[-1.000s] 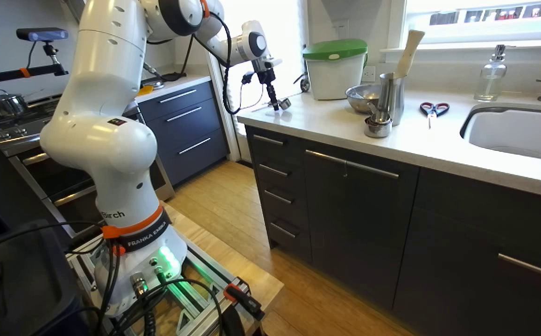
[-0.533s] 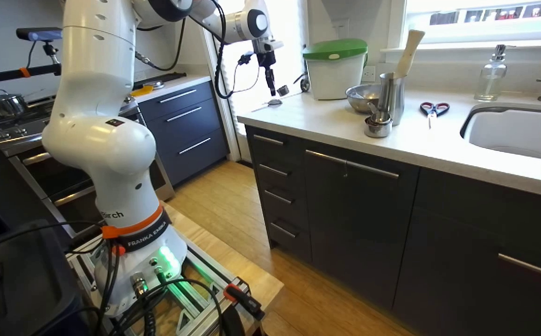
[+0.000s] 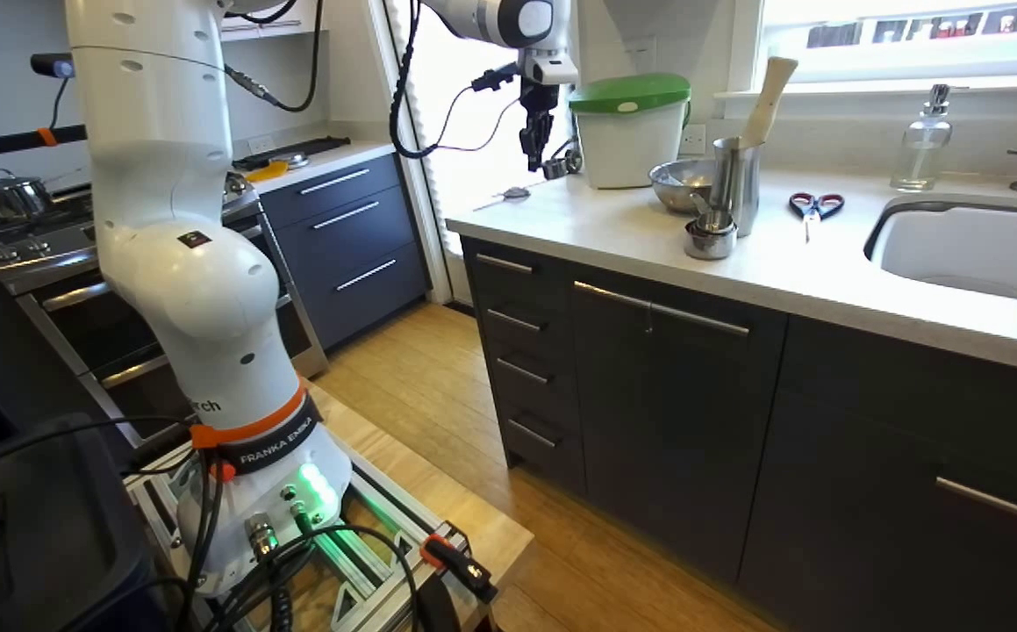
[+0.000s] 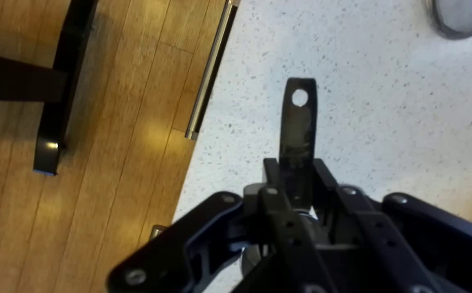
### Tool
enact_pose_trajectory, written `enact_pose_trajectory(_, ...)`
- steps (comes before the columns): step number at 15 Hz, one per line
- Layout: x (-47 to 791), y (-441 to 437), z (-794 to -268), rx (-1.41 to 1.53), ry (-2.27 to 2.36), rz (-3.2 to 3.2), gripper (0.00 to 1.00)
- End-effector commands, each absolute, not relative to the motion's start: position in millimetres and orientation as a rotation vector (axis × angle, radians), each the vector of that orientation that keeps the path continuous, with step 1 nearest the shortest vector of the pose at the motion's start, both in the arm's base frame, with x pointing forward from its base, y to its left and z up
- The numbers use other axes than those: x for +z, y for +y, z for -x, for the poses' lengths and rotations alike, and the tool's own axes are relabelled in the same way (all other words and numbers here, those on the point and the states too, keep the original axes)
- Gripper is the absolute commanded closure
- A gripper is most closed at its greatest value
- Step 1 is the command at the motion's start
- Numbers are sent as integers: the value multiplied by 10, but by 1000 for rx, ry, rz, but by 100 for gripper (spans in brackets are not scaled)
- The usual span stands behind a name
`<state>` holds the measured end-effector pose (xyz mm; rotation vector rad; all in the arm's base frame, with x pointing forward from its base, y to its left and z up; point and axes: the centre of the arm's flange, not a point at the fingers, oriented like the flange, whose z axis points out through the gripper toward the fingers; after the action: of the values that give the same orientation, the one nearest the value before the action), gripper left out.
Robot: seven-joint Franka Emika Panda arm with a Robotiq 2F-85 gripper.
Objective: Put the measuring cup onto the other measuring cups
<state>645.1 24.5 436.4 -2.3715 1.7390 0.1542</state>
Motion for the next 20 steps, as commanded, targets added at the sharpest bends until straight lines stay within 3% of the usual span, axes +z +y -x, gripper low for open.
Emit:
enact_pose_trajectory(1,4228,-247,-6121,229,1860,2133,95)
enact_pose_trajectory(2,4310,-76,-6363,210,1814,2248,78)
enact_pose_trajectory(7,4252,-277,-6260,238,1863,2167,78)
enact_pose_trajectory(8,4255,-261,-6258,238,1861,2168,95)
enact_pose_trajectory(20,4283,-1992,-6072,310,2151,1477,95)
